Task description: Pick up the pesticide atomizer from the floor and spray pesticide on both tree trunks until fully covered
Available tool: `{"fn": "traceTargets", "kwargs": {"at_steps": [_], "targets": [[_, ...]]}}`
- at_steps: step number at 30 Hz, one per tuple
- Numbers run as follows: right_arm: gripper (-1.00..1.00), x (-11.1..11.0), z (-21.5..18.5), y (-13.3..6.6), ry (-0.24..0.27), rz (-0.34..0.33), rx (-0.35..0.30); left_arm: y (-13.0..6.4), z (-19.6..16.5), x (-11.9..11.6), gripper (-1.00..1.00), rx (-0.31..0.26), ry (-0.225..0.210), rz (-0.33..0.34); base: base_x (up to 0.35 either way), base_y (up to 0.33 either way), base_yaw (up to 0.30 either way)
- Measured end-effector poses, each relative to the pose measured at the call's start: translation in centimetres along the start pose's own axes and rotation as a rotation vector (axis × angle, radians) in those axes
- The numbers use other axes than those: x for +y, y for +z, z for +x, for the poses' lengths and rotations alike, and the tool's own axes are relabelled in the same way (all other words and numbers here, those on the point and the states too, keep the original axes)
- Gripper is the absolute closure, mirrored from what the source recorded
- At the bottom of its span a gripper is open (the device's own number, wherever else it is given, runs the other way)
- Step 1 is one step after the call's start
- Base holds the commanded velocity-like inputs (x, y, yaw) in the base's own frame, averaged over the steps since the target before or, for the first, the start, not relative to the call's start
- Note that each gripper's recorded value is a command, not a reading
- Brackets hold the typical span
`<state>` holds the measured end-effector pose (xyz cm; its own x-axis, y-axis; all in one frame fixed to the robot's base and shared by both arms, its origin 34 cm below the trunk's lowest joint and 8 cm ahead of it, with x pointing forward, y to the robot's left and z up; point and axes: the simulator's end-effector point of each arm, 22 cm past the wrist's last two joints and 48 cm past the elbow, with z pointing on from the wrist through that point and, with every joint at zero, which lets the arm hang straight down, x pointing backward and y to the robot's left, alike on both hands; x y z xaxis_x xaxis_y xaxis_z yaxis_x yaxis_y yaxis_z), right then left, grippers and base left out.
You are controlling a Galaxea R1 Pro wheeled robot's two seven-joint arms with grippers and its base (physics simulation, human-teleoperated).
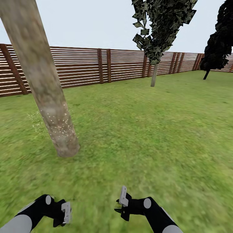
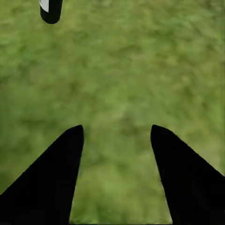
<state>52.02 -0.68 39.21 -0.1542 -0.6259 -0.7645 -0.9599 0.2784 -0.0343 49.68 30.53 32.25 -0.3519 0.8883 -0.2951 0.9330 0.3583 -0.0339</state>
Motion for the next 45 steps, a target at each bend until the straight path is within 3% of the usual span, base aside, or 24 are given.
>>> {"fn": "traceTargets", "kwargs": {"at_steps": [3,6,8,10,11,12,13,15,17,18,20,22,23,24,26,27,29,34,38,45], "targets": [[-1.0,-0.1,0.0,0.0,0.0,0.002,0.0,-0.7,1.4,0.8,1.0,0.012,-0.019,-0.019,0.0,0.0,0.0],[-1.0,-0.8,0.2,-0.2,0.015,0.034,-0.001,-1.0,1.3,2.1,1.0,-0.011,-0.058,-0.072,0.0,0.0,0.0],[-1.0,-6.0,2.0,-2.0,0.139,0.266,-0.014,-1.7,0.8,5.2,1.0,-0.095,-0.203,-0.212,0.0,0.0,0.0],[-1.0,-9.9,4.7,-4.5,0.266,0.474,-0.011,-2.2,0.5,6.7,1.0,-0.199,-0.381,-0.285,0.0,0.0,0.0],[-1.0,-11.2,6.3,-5.8,0.328,0.564,-0.003,-2.6,0.4,7.5,1.0,-0.264,-0.486,-0.321,0.0,0.0,0.0],[-1.0,-12.4,8.9,-7.6,0.42,0.685,0.014,-3.2,0.8,8.3,1.0,-0.349,-0.607,-0.386,0.0,0.0,0.0],[-1.0,-12.9,10.6,-8.8,0.46,0.742,0.032,-3.5,1.3,8.6,1.0,-0.383,-0.655,-0.424,0.0,0.0,0.0],[-1.0,-13.9,17.4,-14.0,0.612,0.933,0.098,-4.7,4.9,9.3,1.0,-0.441,-0.808,-0.61,0.0,0.0,0.0],[-1.0,-14.1,20.8,-18.0,0.687,1.085,0.102,-5.4,8.7,8.6,1.0,-0.429,-0.918,-0.75,0.0,0.0,0.0],[-1.0,-12.7,22.7,-20.4,0.699,1.196,0.084,-6.2,11.9,7.7,1.0,-0.423,-1.003,-0.859,0.0,0.0,0.0],[-1.0,-10.9,23.7,-22.8,0.675,1.31,0.045,-7.1,15.0,5.6,1.0,-0.42,-1.066,-0.97,0.0,0.0,0.0],[-1.0,-9.5,24.1,-23.4,0.668,1.344,0.032,-7.2,16.3,4.0,1.0,-0.423,-1.091,-1.009,0.0,0.0,0.0],[-1.0,-8.3,24.6,-23.2,0.68,1.344,0.037,-5.6,17.3,1.4,1.0,-0.389,-1.14,-0.985,0.0,0.0,0.0],[-1.0,-7.9,24.8,-23.2,0.685,1.343,0.041,-4.7,17.2,0.3,1.0,-0.373,-1.147,-0.96,0.0,0.0,0.0],[-1.0,-6.0,25.3,-21.1,0.733,1.291,0.05,-3.9,16.9,-0.7,1.0,-0.365,-1.163,-0.938,0.0,0.0,0.0],[-1.0,-3.8,25.1,-18.2,0.788,1.219,0.053,-2.9,16.4,-1.7,1.0,-0.357,-1.174,-0.911,0.0,0.0,0.0],[-1.0,-2.0,24.8,-16.0,0.834,1.167,0.052,-2.5,16.0,-2.0,1.0,-0.361,-1.185,-0.904,0.0,0.0,0.0],[-1.0,-1.2,24.5,-15.1,0.854,1.147,0.05,-2.2,15.8,-2.3,1.0,-0.357,-1.188,-0.893,0.0,0.0,0.0],[-1.0,1.3,24.1,-12.8,0.914,1.083,0.056,-1.0,15.8,-4.1,1.0,-0.335,-1.214,-0.858,0.0,0.0,0.0],[-1.0,1.5,24.1,-12.6,0.92,1.08,0.057,-1.0,15.9,-4.1,1.0,-0.335,-1.222,-0.862,0.0,0.0,0.0]]}}
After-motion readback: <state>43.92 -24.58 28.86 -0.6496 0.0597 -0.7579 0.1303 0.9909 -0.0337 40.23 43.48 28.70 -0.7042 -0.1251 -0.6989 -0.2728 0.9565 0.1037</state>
